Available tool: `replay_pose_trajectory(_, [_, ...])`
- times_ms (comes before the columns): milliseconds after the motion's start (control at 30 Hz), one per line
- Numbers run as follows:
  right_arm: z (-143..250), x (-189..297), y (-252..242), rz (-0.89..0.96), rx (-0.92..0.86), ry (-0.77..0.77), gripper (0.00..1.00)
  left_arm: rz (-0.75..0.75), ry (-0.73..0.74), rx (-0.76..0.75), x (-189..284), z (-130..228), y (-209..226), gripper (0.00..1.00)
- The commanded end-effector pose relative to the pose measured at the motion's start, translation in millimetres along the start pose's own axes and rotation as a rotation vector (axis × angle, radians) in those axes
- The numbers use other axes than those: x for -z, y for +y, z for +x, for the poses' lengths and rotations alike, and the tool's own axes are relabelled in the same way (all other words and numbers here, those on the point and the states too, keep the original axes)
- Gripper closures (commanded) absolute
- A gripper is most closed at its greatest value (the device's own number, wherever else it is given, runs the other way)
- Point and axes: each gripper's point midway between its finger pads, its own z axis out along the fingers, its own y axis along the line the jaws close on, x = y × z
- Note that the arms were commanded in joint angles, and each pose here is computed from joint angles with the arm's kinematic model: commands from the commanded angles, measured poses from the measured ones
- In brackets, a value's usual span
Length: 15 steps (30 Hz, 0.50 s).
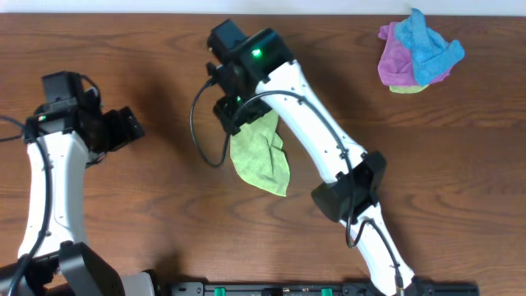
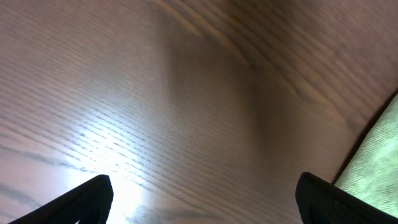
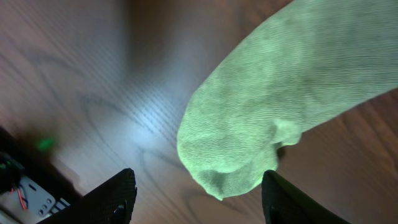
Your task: Fold the cloth
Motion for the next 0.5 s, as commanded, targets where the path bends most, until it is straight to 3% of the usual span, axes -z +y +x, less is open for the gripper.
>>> replay_pose_trajectory(0, [3.8, -7.8, 0.1, 0.019, 0.028, 0.029, 0.35, 0.028, 0.001, 0.006, 3.7, 0.3, 1.0, 0.05])
replay_pose_trajectory(467, [23.0, -102.0, 9.6, 0.030, 0.039, 0.250, 0.41, 0.027, 0.001, 0.007, 3.7, 0.3, 1.5, 0.05])
